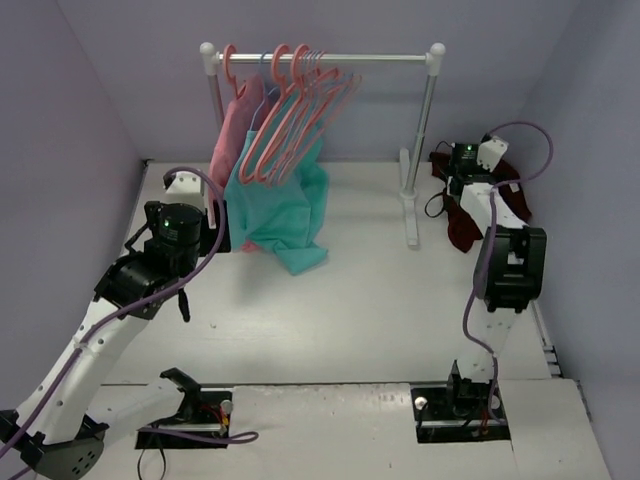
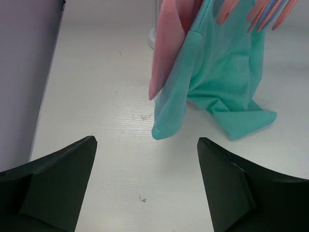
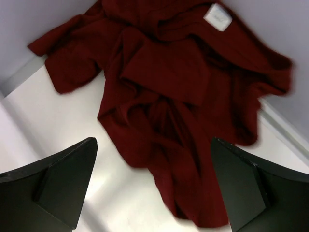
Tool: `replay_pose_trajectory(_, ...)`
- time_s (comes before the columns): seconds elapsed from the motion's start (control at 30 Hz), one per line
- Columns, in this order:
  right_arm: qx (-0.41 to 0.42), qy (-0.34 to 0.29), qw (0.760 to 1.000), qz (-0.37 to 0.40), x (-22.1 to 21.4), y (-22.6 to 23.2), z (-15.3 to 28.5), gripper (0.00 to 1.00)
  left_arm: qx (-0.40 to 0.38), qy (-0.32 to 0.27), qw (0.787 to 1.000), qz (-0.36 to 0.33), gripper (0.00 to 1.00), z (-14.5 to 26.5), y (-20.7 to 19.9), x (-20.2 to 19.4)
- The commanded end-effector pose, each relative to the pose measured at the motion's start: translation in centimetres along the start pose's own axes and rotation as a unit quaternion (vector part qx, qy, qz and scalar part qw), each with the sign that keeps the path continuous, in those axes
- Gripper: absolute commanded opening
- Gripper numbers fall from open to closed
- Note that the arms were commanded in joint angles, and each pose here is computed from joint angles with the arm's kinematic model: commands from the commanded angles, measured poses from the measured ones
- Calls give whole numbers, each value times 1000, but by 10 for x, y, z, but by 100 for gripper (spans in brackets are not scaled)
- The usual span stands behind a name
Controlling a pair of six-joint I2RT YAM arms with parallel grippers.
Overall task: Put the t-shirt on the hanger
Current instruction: Pick up the T-shirt at the corner of the board, then place the T-shirt at the center of the board.
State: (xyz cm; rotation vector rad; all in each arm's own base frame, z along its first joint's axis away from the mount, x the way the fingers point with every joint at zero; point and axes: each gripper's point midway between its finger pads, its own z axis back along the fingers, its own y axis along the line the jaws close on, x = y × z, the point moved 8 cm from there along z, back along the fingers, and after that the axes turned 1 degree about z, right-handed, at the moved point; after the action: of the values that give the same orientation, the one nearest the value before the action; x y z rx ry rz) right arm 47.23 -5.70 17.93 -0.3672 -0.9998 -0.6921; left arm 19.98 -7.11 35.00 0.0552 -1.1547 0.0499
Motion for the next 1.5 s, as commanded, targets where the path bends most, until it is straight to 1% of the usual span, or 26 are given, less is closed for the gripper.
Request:
replay_pose_trajectory(0.0, 1, 5, 1000, -4, -4, 6, -49, 100, -27, -22, 999, 35, 81, 4, -5, 11)
replay_pose_trajectory(0.07, 10, 8, 1000, -7, -2, 6, -59, 100, -29, -20, 999, 38, 81, 5, -5, 10)
replay_pose_trajectory(0.23, 39, 46, 998, 25, -28, 9, -94, 100, -28, -12, 999, 39, 81, 6, -3, 3)
replay_pose_trajectory(0.33, 55, 64, 996, 34, -39, 8, -105, 99, -26, -8, 999, 38, 81, 5, -3, 2)
replay_pose_trajectory(0.37, 64, 68, 995, 37, -40, 8, -106, 93, -26, -8, 999, 38, 81, 5, -3, 2)
replay_pose_trajectory(0.43, 77, 72, 994, 42, -41, 9, -107, 72, -25, -9, 999, 36, 81, 4, -4, 3)
replay_pose_trajectory(0.5, 97, 74, 991, 58, -38, 10, -103, 26, -26, -8, 999, 31, 80, 3, -5, 5)
replay_pose_trajectory(0.57, 108, 62, 990, 71, -26, 10, -91, 7, -28, -9, 999, 28, 78, 2, -7, 9)
replay_pose_trajectory(0.6, 112, 44, 990, 78, -11, 10, -77, 0, -30, -13, 999, 26, 76, 3, -7, 13)
replay_pose_trajectory(0.67, 124, 0, 988, 94, 23, 15, -42, 0, -31, -21, 999, 24, 73, 4, -7, 21)
replay_pose_trajectory(0.73, 119, -40, 984, 128, 48, 14, -9, 0, -31, -27, 999, 22, 72, 5, -7, 27)
replay_pose_trajectory(0.77, 127, -77, 980, 131, 75, 11, 22, 0, -31, -31, 999, 22, 72, 7, -7, 30)
replay_pose_trajectory(0.8, 134, -102, 976, 136, 91, 10, 47, 0, -33, -35, 999, 23, 72, 8, -7, 33)
replay_pose_trajectory(0.87, 160, -140, 963, 164, 110, 14, 93, 0, -41, -47, 998, 25, 72, 13, -7, 43)
replay_pose_trajectory(0.9, 177, -158, 957, 165, 118, 18, 117, 0, -46, -52, 997, 27, 72, 15, -7, 47)
replay_pose_trajectory(0.93, 208, -183, 944, 178, 124, 19, 152, 0, -51, -59, 997, 26, 72, 19, -7, 52)
replay_pose_trajectory(0.97, 229, -213, 933, 176, 135, 13, 187, 0, -55, -66, 996, 27, 72, 22, -6, 56)
replay_pose_trajectory(1.0, 253, -229, 923, 176, 139, 11, 214, 0, -58, -71, 995, 28, 72, 25, -5, 59)
replay_pose_trajectory(1.07, 308, -252, 900, 179, 138, 12, 260, 1, -63, -80, 994, 30, 72, 30, -3, 64)
replay_pose_trajectory(1.13, 385, -267, 864, 183, 135, 19, 299, 3, -70, -89, 993, 34, 72, 36, -1, 68)
replay_pose_trajectory(1.2, 443, -273, 834, 186, 132, 26, 323, 5, -74, -95, 992, 36, 72, 40, 0, 70)
replay_pose_trajectory(1.27, 508, -273, 793, 195, 127, 39, 346, 5, -78, -99, 991, 34, 72, 43, 1, 72)
replay_pose_trajectory(1.33, 548, -276, 763, 203, 126, 49, 361, 5, -79, -102, 991, 34, 72, 45, 2, 72)
replay_pose_trajectory(1.37, 565, -277, 749, 208, 125, 55, 367, 5, -82, -103, 991, 35, 72, 47, 2, 73)
replay_pose_trajectory(1.43, 587, -270, 733, 212, 121, 66, 372, 5, -89, -105, 990, 39, 72, 49, 2, 73)
replay_pose_trajectory(1.47, 606, -268, 719, 213, 119, 70, 378, 5, -92, -106, 989, 41, 72, 51, 3, 72)
